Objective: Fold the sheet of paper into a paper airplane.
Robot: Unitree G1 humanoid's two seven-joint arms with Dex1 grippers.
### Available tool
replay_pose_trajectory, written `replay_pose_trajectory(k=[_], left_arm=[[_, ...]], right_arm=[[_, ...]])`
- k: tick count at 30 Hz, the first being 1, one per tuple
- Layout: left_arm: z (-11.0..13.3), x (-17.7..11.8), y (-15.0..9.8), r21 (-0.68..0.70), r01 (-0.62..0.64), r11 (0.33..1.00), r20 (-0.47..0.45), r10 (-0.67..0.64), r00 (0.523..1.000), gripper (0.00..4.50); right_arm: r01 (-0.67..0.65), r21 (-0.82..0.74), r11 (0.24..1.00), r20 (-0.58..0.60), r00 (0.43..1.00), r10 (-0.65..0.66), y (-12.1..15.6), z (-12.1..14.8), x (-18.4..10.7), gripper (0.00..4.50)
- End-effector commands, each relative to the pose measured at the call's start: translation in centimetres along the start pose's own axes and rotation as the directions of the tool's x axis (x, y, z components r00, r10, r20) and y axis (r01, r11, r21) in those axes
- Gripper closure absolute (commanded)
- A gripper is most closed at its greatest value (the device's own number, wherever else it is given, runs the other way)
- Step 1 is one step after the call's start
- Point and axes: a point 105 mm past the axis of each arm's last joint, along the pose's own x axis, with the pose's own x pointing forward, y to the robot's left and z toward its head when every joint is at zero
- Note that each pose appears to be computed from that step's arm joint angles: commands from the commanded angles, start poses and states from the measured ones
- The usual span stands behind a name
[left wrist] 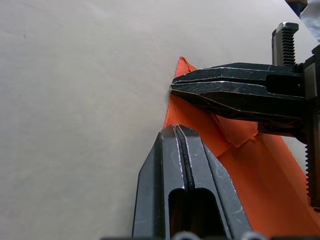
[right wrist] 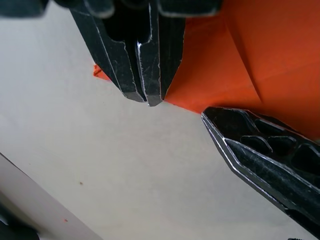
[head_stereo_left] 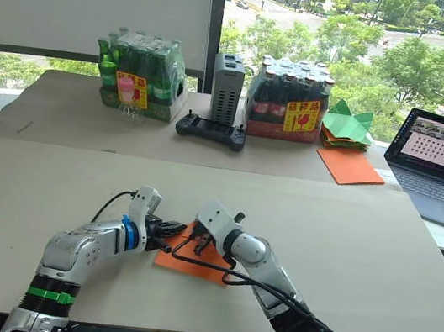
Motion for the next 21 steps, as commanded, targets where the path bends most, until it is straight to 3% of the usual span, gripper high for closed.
replay_pose_trajectory(k=[1, 21], left_arm=[[-0.6, -0.5, 0.7, -0.004, -0.037, 0.999, -0.024, 0.037, 0.999, 4.46], [-2.7, -2.4, 0.8, 0.005, -0.042, 0.999, -0.093, 0.042, 0.995, 4.46]], right_arm=[[-0.03, 0.065, 0.997, -0.219, 0.975, 0.044, 1.2, -6.0, -0.9, 4.5], [-0.038, 0.077, 0.996, -0.226, 0.973, 0.055, 1.7, -6.2, -0.5, 4.5]])
